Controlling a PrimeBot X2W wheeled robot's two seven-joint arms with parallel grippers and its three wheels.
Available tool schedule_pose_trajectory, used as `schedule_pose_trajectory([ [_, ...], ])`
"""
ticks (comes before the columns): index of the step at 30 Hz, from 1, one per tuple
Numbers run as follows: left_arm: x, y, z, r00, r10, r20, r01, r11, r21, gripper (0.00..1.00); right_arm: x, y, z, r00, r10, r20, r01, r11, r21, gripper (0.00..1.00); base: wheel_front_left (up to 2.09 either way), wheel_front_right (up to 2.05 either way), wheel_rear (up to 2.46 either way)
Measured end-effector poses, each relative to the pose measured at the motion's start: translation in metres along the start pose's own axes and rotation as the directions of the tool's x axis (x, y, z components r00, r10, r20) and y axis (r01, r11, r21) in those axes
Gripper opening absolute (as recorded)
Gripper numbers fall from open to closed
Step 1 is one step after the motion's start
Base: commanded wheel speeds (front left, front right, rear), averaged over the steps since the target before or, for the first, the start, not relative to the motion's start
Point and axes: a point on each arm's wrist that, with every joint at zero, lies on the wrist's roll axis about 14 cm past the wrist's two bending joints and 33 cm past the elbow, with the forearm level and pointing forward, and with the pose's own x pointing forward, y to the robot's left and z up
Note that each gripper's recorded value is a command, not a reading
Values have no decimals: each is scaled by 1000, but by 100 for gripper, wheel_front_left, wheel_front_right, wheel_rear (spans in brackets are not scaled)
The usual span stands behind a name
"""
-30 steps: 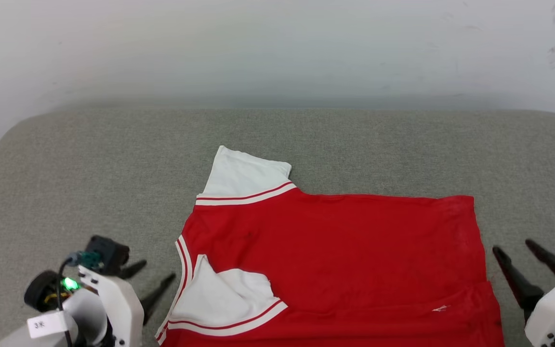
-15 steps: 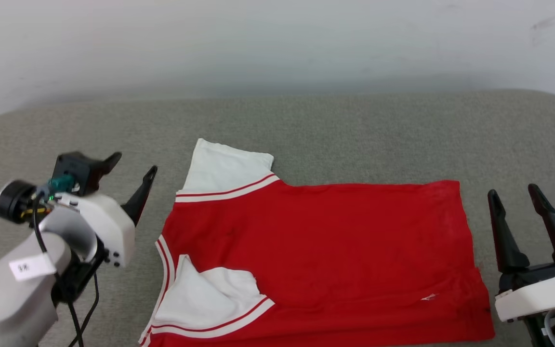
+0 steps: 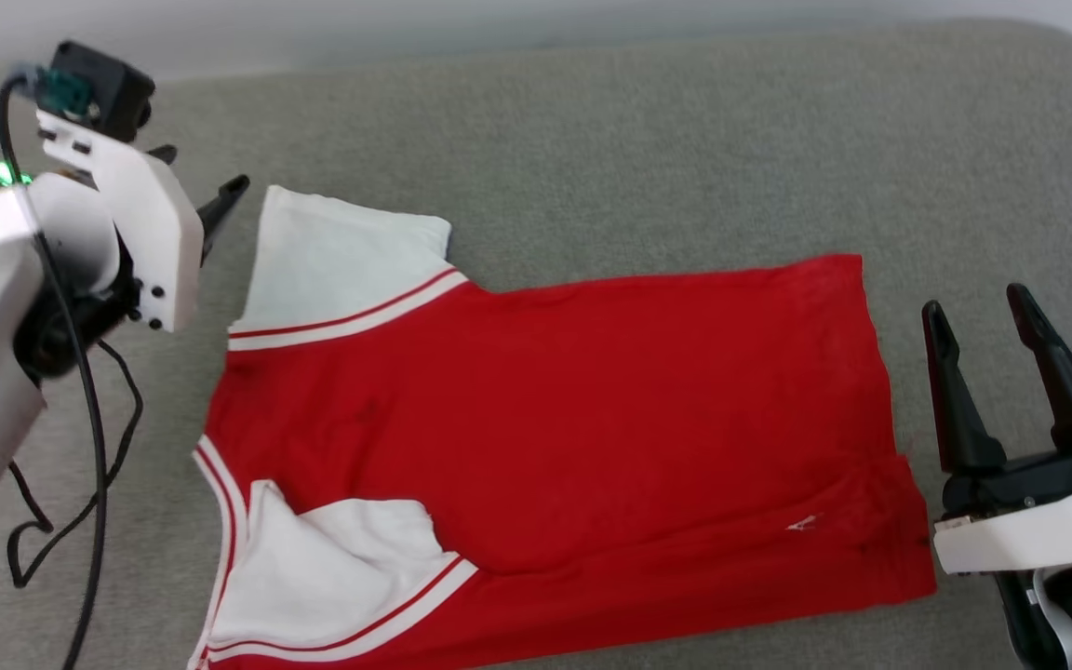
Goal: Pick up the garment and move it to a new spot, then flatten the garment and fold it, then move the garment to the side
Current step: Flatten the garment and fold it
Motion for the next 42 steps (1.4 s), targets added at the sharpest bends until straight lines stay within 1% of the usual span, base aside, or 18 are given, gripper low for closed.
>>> schedule_pose_trajectory([
  [4,27,-2,-23,985,-49,-168,42,998,-46,100,5,-6,-13,1000,-16,-27,16,1000,-10,100,0,0,0],
  [8,47,-5,-39,951,-96,-295,71,993,-94,100,8,-12,-25,998,-31,-55,30,999,-20,100,0,0,0],
  [12,64,-5,-49,923,-119,-366,75,988,-133,100,14,-17,-34,996,-42,-73,40,999,-32,100,0,0,0],
  [16,79,-3,-61,893,-124,-433,65,987,-148,100,19,-20,-45,994,-44,-97,40,998,-39,100,0,0,0],
  [22,94,-2,-88,842,-122,-525,40,985,-165,100,24,-21,-61,991,-43,-130,38,998,-41,100,0,0,0],
  [26,96,-5,-95,822,-130,-555,56,987,-149,100,26,-22,-66,989,-44,-140,38,998,-44,100,0,0,0],
  [28,96,-6,-97,819,-138,-556,63,986,-152,30,25,-22,-68,988,-45,-145,39,998,-42,100,0,0,0],
  [29,96,-6,-97,820,-139,-555,65,986,-150,0,26,-22,-68,989,-44,-144,38,998,-42,100,0,0,0],
  [33,96,-9,-96,828,-137,-543,80,989,-127,0,30,-23,-63,991,-38,-129,33,998,-46,100,0,0,0],
  [37,91,-9,-86,854,-121,-507,77,991,-106,0,34,-27,-54,993,-30,-118,23,998,-63,100,0,0,0],
  [40,86,-9,-71,884,-115,-454,82,992,-92,0,38,-30,-48,988,-8,-153,-6,996,-89,100,0,0,0],
  [42,81,-8,-60,902,-104,-419,86,994,-62,0,43,-30,-43,982,21,-187,-43,993,-112,100,0,0,0],
])
